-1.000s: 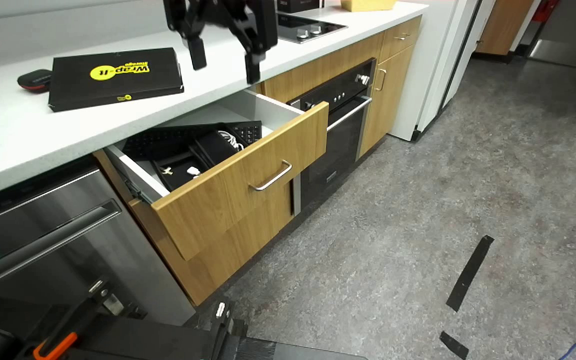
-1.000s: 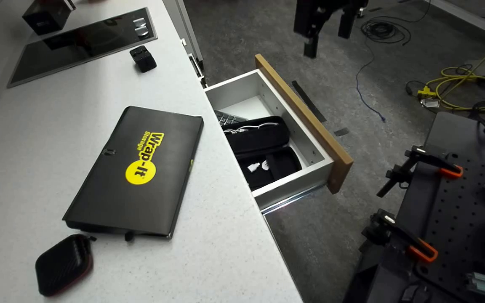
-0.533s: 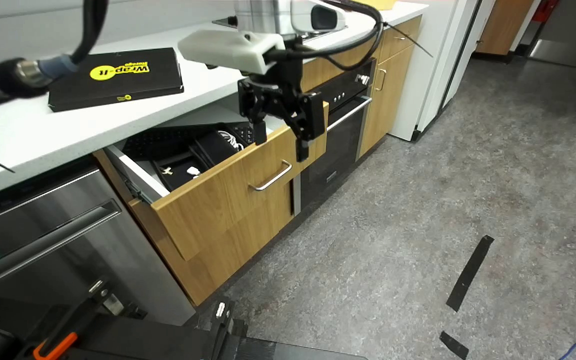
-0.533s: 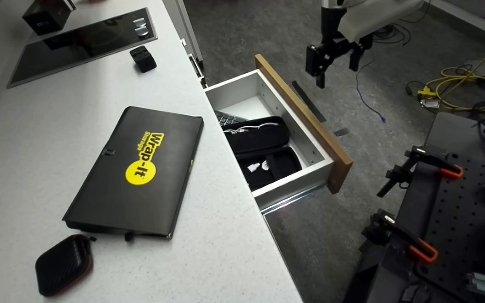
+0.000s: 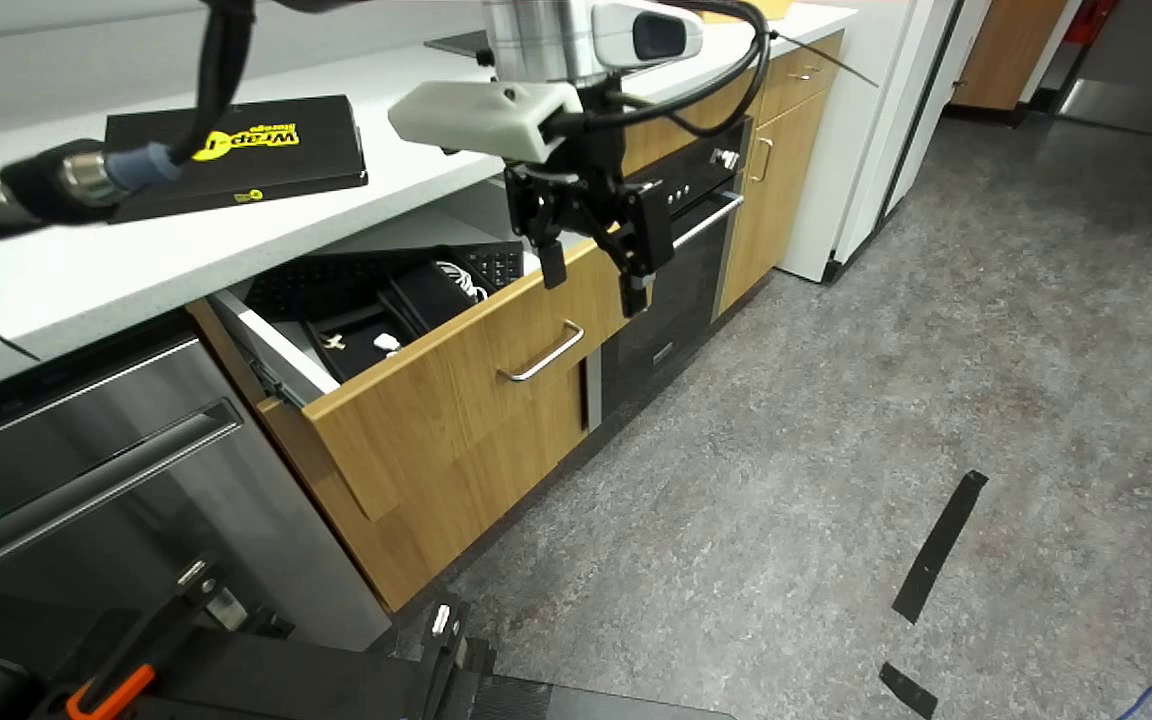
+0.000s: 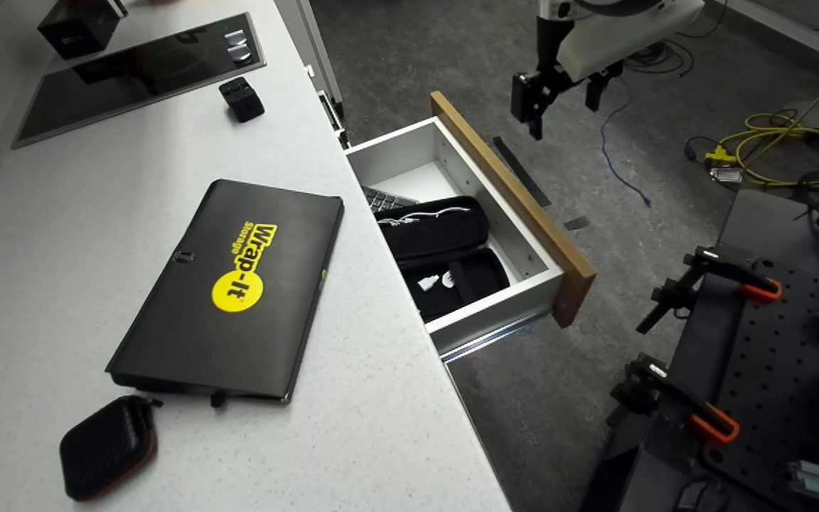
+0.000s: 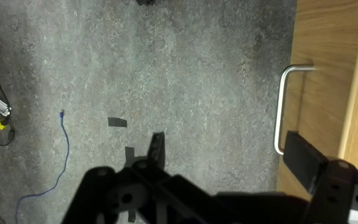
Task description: Close the drawer
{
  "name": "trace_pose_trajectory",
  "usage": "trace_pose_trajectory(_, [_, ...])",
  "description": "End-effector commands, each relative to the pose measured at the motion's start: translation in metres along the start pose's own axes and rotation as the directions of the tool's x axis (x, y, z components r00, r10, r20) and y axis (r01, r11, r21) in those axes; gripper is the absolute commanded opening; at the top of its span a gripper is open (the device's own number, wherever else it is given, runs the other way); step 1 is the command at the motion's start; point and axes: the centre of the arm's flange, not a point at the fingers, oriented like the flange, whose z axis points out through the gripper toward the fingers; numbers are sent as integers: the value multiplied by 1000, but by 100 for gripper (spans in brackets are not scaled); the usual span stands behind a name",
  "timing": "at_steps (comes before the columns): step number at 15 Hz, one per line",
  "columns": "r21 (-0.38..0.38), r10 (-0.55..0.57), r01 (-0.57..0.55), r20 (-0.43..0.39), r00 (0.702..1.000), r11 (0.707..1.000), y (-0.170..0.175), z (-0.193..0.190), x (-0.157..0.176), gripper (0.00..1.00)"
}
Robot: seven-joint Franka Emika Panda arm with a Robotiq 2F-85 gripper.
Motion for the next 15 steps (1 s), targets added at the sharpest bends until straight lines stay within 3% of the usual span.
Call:
trace_pose_trajectory(1, [-102, 111, -122, -111, 988, 987, 0, 39, 18, 100])
trace_pose_trajectory(4, [-146, 184, -205, -147, 972, 968, 3, 71, 37, 100])
trace_pose_trajectory(7, [-124, 218, -228, -95, 971, 966, -12, 93, 57, 100])
trace_pose_trajectory(11, [-7, 241, -241, 15, 970, 971, -47, 112, 70, 100])
trace_pose_trajectory(15, [103, 166, -170, 42, 985, 980, -84, 110, 77, 100])
